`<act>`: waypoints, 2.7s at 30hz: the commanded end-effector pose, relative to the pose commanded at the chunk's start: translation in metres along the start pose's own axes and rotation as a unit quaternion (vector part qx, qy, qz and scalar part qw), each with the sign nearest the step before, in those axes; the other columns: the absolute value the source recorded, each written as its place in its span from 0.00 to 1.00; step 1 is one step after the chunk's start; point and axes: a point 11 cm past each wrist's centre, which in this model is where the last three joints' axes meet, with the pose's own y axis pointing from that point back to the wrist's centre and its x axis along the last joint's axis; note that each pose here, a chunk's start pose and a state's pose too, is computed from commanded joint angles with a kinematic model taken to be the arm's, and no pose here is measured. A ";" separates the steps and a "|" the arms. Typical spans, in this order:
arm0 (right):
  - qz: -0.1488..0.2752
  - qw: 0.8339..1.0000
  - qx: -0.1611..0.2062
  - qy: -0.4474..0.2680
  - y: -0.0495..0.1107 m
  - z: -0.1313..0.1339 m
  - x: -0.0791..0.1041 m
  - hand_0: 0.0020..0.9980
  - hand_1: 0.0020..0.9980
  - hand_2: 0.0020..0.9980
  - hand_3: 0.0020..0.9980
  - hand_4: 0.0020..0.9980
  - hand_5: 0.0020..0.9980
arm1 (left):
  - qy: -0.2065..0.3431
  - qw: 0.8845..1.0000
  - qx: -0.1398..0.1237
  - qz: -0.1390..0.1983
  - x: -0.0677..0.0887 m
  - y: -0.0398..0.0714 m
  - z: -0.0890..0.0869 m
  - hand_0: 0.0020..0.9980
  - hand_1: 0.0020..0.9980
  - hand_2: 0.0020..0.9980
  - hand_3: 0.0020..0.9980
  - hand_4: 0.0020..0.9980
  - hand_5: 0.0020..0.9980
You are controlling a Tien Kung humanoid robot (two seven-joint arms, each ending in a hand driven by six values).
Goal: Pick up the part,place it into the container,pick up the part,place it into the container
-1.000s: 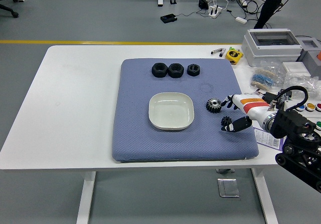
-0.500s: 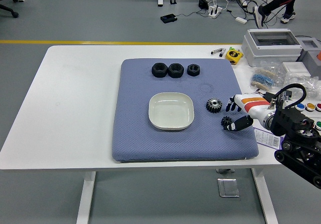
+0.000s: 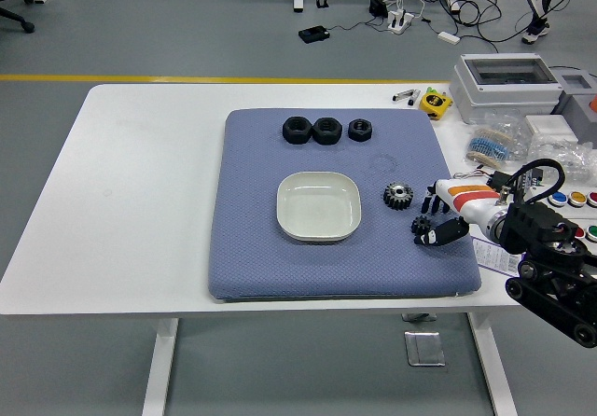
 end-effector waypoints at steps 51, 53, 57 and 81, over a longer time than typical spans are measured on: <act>0.005 1.000 0.018 -0.014 0.001 -0.002 -0.006 0.04 0.10 0.22 0.31 0.78 0.61 | 0.002 1.000 0.002 0.000 0.000 0.000 -0.002 0.62 0.59 0.68 0.60 0.58 0.58; 0.006 1.000 0.022 -0.014 0.002 -0.004 -0.005 0.04 0.10 0.21 0.30 0.78 0.61 | 0.002 1.000 0.002 0.000 0.000 0.000 -0.002 0.62 0.59 0.68 0.60 0.58 0.58; 0.011 0.999 0.029 -0.018 0.002 -0.009 -0.003 0.04 0.10 0.21 0.30 0.78 0.61 | 0.001 1.000 0.003 0.001 0.001 0.000 -0.003 0.62 0.59 0.68 0.60 0.58 0.58; 0.097 0.981 0.138 -0.094 -0.012 -0.124 0.015 0.05 0.10 0.22 0.35 0.83 0.62 | 0.003 1.000 -0.003 0.005 0.003 0.000 0.003 0.62 0.59 0.67 0.60 0.58 0.58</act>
